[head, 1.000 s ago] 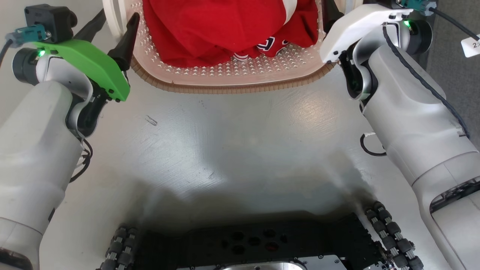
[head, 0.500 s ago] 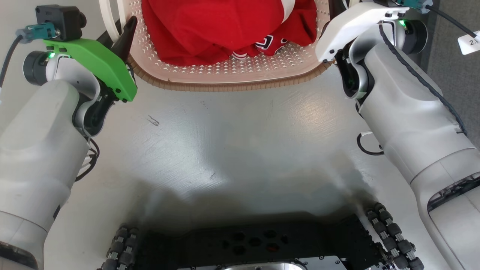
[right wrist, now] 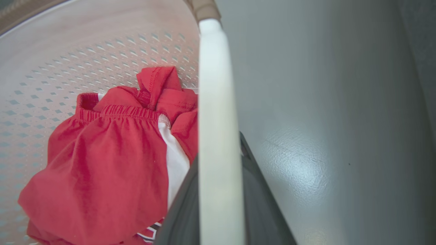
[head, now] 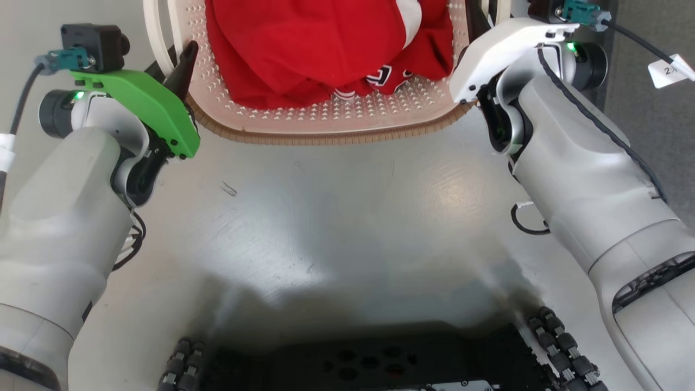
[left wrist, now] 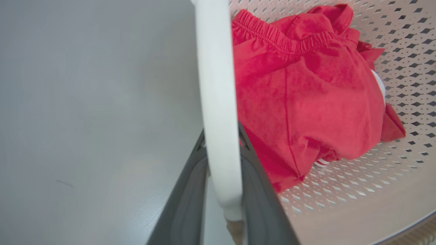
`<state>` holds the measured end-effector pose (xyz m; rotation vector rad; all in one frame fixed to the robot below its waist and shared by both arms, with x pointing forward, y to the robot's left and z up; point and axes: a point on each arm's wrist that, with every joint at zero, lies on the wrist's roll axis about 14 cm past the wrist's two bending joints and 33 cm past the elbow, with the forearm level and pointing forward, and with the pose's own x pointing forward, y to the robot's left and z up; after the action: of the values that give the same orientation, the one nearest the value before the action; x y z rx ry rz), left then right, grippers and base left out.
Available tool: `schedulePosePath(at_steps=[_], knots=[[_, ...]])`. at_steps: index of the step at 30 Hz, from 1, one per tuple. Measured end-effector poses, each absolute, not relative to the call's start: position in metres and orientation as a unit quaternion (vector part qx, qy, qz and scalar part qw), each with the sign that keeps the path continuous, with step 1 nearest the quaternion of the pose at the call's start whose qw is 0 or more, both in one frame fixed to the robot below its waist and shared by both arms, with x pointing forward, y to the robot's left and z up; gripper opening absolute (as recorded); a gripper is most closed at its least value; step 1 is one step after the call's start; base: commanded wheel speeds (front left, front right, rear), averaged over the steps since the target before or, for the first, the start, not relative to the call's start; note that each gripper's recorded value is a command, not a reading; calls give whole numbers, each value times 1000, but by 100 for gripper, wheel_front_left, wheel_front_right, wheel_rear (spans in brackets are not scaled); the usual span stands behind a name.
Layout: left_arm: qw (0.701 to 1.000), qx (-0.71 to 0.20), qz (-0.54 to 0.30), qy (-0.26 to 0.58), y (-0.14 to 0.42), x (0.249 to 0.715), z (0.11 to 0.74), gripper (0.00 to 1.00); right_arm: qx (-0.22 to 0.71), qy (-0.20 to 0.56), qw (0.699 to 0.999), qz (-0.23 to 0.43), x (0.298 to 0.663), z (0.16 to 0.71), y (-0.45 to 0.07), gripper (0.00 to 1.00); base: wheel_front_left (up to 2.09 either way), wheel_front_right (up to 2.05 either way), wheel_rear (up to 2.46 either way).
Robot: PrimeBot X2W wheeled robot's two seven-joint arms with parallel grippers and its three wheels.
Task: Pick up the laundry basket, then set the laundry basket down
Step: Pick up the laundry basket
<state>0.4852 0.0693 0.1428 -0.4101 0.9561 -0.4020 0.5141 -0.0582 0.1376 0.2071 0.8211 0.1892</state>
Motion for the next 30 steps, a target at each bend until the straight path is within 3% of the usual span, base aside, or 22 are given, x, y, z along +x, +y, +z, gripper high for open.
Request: schedulePosePath(at_steps=[13, 30], knots=[[860, -174, -189, 441, 78, 483, 182, 0, 121, 386, 909, 98, 502, 182, -49, 0, 0, 0, 0], [857, -175, -185, 447, 76, 447, 239, 0, 124, 396, 905, 95, 470, 243, -52, 0, 0, 0, 0]])
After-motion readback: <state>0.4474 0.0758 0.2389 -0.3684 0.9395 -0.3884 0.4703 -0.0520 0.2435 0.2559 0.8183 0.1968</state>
